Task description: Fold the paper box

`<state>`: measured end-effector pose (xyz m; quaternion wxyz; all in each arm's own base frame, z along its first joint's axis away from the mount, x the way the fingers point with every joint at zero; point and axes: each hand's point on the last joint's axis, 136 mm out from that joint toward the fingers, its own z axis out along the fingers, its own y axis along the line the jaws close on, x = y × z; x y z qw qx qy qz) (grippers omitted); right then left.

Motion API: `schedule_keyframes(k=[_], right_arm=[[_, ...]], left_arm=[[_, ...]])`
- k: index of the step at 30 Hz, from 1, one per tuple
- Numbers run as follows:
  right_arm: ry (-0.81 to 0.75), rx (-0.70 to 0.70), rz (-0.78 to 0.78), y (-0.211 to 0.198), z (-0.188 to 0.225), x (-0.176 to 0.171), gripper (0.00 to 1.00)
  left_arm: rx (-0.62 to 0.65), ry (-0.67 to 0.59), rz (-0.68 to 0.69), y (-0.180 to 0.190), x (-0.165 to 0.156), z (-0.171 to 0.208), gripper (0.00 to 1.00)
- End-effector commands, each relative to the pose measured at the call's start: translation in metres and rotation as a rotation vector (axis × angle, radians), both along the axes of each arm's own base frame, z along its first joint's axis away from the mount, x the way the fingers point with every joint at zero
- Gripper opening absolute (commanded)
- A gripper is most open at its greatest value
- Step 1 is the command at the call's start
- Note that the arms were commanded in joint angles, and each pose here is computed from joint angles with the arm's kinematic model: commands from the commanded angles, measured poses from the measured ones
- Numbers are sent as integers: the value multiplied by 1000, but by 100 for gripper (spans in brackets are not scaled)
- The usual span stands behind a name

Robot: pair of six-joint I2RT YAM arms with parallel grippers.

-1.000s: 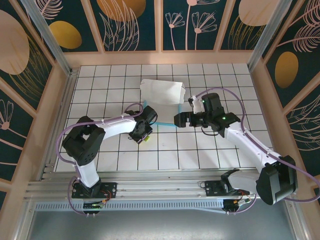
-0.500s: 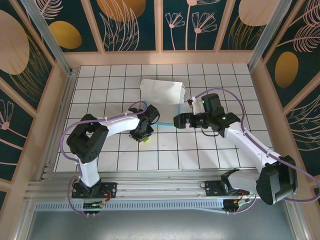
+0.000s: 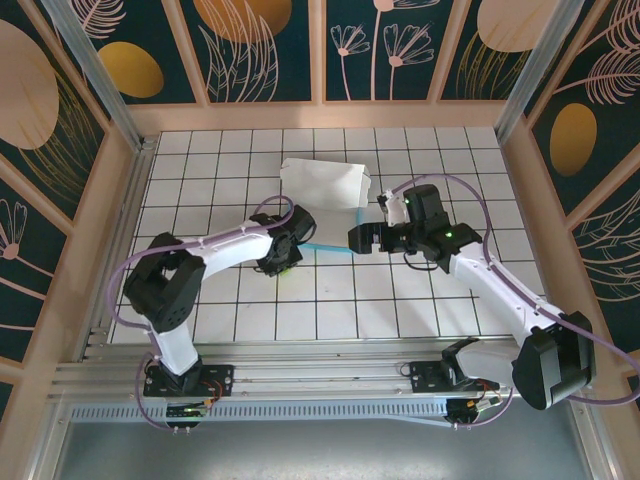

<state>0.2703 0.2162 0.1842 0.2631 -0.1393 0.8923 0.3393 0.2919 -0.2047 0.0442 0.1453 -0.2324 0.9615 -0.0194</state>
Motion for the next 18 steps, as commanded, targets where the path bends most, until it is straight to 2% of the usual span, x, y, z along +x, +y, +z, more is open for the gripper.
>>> schedule_keyframes(k=[1,4,6,9,13,14,18], right_arm=[[-52,-2,-31,-4,18,9,99],[-60,-5,-38,-5,20,10,99],[-67,-11,-44,-7,22,11,99],[-78,-13,-48,-8,25,11,99],[-88,-8,-55,-8,29,12,99],[-89,-7,-55,-8,30,12,99],[-94,-14,-59,-10,31,11,99]], left_arm=[[32,-187,-109,0,29,51,13],[23,-287,-267,-16,47,76,13],[23,-362,-458,-34,56,93,13],[77,-440,-729,-52,63,105,2],[259,-407,-996,-58,74,100,2],[294,-360,-1081,-61,74,86,3],[371,-296,-1315,-69,75,69,4]])
